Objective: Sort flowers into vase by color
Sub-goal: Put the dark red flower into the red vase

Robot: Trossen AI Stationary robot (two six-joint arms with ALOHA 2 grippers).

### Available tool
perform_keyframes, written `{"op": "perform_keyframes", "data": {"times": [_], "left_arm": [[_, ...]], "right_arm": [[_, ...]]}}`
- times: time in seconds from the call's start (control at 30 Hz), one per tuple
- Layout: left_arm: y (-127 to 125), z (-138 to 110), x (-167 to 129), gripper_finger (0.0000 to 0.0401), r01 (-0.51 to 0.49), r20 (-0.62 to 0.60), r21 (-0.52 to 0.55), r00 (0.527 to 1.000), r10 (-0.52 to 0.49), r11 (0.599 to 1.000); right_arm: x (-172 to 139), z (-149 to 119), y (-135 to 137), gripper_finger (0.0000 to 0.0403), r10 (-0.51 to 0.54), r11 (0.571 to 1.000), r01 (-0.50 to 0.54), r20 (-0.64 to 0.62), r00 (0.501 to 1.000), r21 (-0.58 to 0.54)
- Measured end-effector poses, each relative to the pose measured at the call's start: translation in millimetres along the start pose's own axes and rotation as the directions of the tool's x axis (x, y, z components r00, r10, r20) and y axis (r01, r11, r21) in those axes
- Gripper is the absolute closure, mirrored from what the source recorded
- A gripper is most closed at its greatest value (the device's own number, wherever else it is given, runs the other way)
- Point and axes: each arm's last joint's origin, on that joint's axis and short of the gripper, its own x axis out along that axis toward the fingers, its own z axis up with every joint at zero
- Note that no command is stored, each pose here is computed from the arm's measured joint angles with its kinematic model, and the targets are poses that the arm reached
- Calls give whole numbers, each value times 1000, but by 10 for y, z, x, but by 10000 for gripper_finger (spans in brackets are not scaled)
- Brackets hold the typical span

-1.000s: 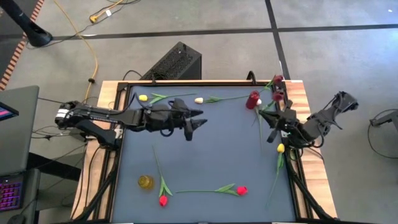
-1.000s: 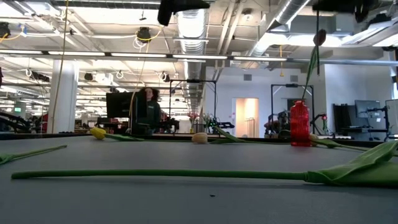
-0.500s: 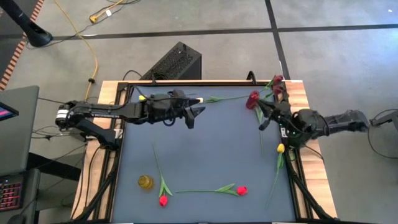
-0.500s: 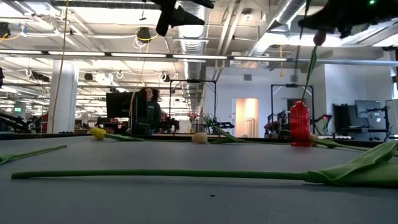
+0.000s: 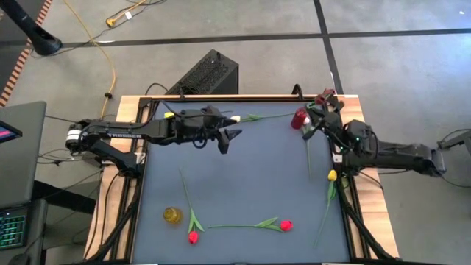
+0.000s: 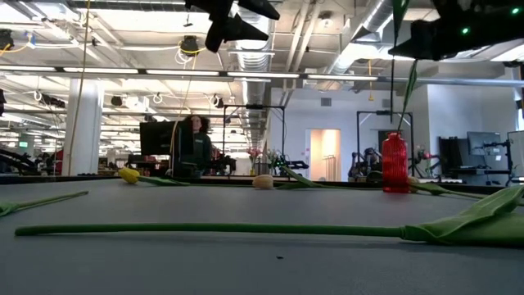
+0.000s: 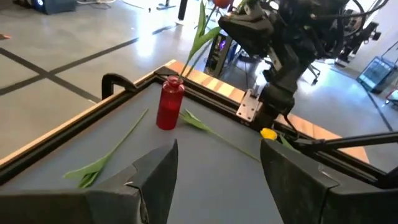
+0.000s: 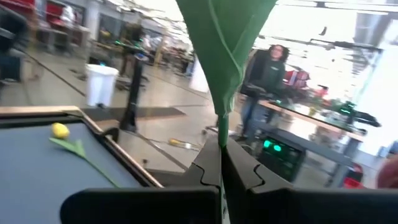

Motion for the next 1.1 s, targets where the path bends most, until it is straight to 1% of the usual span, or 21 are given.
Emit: {"op": "perform_keyframes", "data": {"times": [0.03, 0.27, 0.43, 0.87, 1.1], "left_arm": [[1, -2, 0, 184, 0, -2, 0, 1000, 0, 1000], [1, -2, 0, 184, -1, -1, -6, 1000, 1, 1000], [0, 0, 0, 184, 0, 1, -15, 1000, 0, 1000], [0, 0, 0, 184, 0, 1, -31, 1000, 0, 1000], [0, 0, 0, 184, 0, 1, -47, 1000, 0, 999]], "right_arm": [[17, -10, -11, 378, -12, 1000, 12, -6, 1000, -5], [117, -73, -38, 378, 0, 999, -1, -30, 1000, -35], [168, -115, -41, 378, -15, 1000, 14, -59, 998, -9], [194, -142, -30, 378, -17, 1000, 15, -79, 997, -20], [215, -176, -86, 374, -66, 998, 66, -108, 992, -8]]}}
